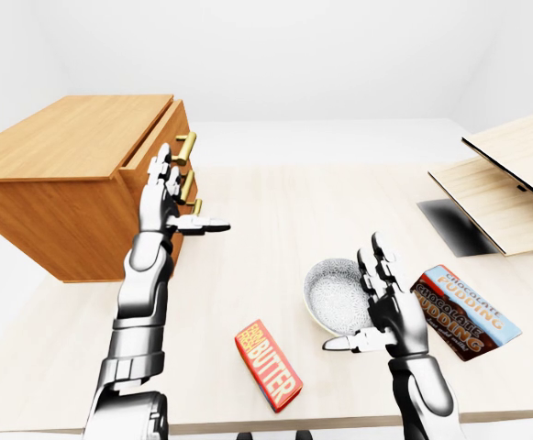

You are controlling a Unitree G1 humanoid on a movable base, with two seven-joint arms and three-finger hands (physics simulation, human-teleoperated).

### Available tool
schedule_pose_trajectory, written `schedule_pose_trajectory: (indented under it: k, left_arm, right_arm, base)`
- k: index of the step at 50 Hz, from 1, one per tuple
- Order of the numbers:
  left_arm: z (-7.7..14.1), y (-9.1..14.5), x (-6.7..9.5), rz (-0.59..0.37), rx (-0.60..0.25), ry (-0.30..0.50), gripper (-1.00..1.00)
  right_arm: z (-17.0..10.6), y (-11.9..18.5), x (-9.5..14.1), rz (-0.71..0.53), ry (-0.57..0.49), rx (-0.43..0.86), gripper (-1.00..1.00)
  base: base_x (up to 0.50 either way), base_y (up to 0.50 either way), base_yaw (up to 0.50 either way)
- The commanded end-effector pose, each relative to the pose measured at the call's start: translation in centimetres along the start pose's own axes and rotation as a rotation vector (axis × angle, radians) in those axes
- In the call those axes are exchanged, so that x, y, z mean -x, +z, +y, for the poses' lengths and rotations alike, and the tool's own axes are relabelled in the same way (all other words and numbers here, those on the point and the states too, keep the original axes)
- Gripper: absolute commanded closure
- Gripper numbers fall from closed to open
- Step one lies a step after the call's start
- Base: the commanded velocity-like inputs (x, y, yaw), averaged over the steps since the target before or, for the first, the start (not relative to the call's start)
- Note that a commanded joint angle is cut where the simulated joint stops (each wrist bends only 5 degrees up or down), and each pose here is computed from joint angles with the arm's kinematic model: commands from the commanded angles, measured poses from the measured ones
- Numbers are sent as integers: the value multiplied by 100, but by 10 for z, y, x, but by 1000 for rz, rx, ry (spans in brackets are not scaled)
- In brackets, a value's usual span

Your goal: Close the top drawer of the cabinet and put the bowl on top of it.

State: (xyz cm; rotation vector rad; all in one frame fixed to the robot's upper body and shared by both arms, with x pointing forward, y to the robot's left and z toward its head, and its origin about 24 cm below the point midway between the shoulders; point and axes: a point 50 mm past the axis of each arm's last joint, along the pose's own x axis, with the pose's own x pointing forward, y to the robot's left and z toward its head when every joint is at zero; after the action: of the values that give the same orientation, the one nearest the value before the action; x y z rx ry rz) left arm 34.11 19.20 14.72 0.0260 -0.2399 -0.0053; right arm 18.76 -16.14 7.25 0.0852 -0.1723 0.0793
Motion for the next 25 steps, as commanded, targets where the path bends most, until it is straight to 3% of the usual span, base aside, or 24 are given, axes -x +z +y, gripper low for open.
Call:
schedule_pose_trajectory:
  k: [1, 10, 25]
  left_arm:
    - [4, -4, -5, 28, -7, 18, -100]
    - [12, -17, -12, 104, -11, 42, -100]
    - [18, -18, -16, 120, -5, 65, -100]
  right_arm:
    - [0, 1, 1, -2, 1, -1, -100]
    - [1, 0, 0, 0, 1, -1, -100]
    - [1, -1, -1, 1, 2, -2, -100]
  base:
    - [0, 0, 0]
    - [0, 0, 0]
    - [0, 0, 0]
